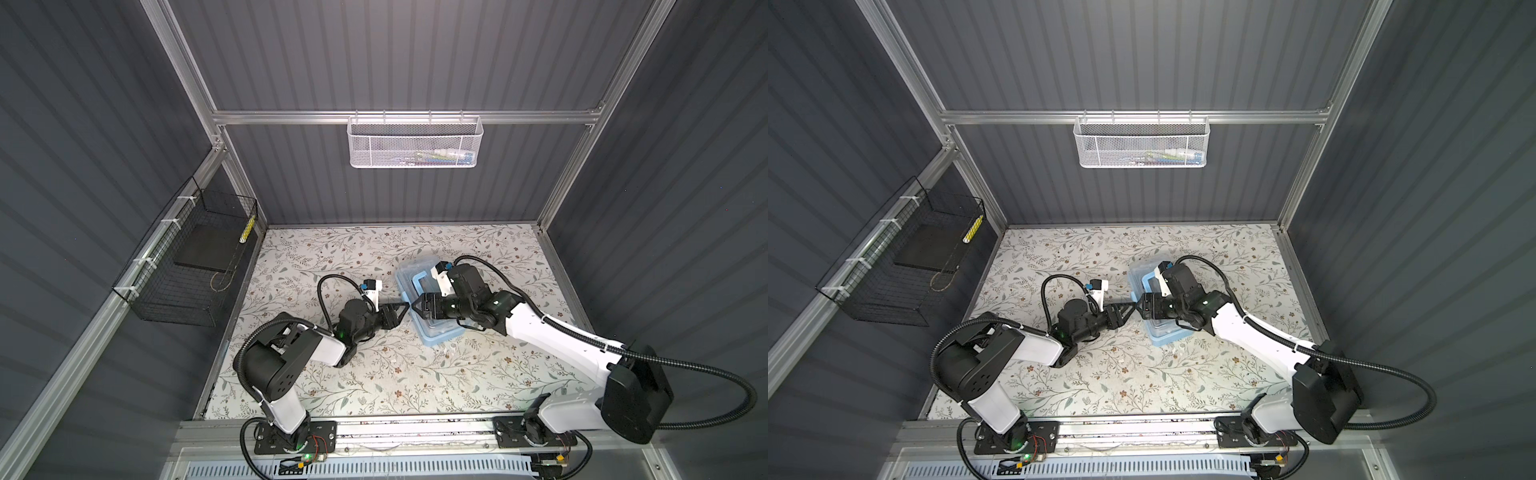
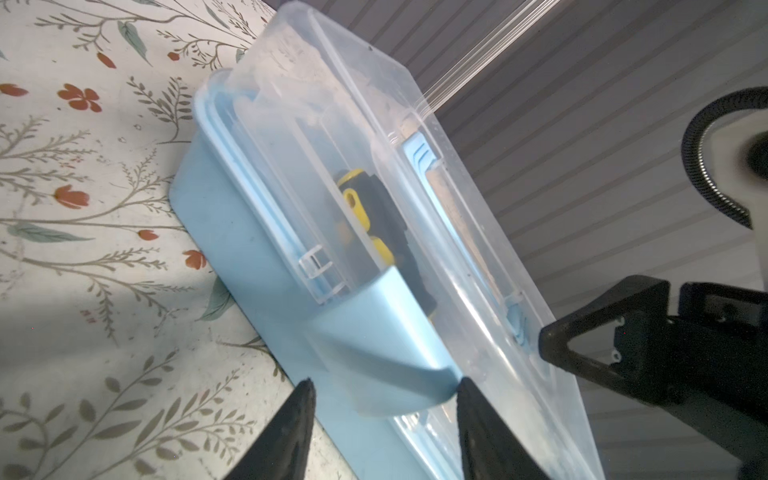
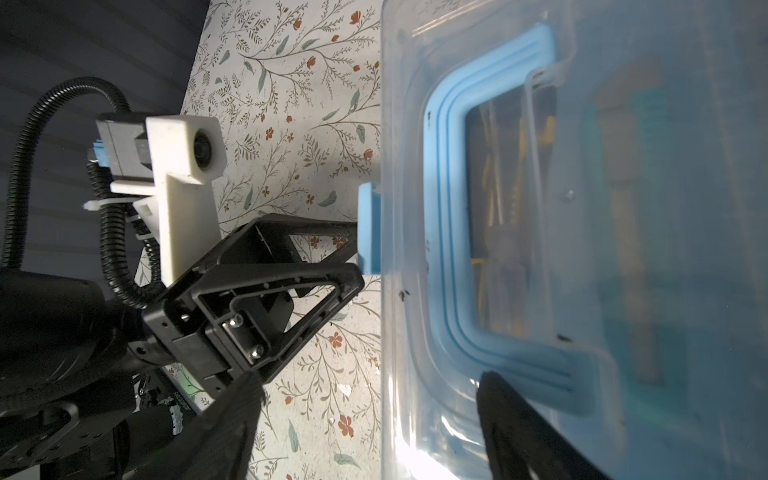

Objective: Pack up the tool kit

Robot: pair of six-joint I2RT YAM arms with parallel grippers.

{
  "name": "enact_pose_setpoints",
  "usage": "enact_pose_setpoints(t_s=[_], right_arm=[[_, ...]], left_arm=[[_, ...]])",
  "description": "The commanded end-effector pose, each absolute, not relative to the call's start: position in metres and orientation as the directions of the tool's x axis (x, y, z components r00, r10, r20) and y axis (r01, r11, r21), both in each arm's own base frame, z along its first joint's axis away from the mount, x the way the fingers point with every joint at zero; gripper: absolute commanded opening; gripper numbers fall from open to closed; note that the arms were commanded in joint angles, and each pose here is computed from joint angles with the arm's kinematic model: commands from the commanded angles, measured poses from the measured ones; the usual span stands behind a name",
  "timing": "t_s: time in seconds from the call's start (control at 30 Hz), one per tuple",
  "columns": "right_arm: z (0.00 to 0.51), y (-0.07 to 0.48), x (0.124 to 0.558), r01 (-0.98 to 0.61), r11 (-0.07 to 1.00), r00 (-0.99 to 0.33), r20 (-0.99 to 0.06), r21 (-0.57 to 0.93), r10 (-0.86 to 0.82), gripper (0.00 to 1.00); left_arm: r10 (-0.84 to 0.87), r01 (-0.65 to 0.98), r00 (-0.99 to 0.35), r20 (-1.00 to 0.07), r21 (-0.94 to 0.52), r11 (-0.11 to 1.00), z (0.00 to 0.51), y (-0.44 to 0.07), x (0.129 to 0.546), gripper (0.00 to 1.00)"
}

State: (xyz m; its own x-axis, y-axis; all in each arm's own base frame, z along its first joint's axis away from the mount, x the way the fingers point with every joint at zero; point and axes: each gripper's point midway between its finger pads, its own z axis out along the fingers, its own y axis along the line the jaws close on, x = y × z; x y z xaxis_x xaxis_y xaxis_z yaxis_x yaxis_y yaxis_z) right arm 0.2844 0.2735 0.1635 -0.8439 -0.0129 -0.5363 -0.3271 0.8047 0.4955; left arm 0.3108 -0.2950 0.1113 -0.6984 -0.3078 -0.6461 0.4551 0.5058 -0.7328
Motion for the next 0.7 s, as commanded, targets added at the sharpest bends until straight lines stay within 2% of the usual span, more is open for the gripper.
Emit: enact_pose_setpoints(t_s=[0.0, 0.27, 0.67], right_arm=[[0.157, 0.272, 0.277, -0.318, 0.81, -0.86, -0.509, 0.493, -0.028, 0.83], [0.157, 0.272, 0.278, -0.319, 0.81, -0.86, -0.509, 0.493, -0.029, 0.83], [0.154, 0.275, 0.278, -0.322, 0.807, -0.864, -0.502, 0.495, -0.037, 0.83]], left_arm=[[-0.318, 0.471, -0.695, -0.645, -0.742, 0.476, 0.119, -0.296, 0.306, 0.57], [-0.301, 0.472, -0.702, -0.646, -0.738, 0.483, 0.118, -0.297, 0.304, 0.56], [-0.245, 0.423, -0.696, -0.675, -0.661, 0.619, 0.107, -0.277, 0.304, 0.48]])
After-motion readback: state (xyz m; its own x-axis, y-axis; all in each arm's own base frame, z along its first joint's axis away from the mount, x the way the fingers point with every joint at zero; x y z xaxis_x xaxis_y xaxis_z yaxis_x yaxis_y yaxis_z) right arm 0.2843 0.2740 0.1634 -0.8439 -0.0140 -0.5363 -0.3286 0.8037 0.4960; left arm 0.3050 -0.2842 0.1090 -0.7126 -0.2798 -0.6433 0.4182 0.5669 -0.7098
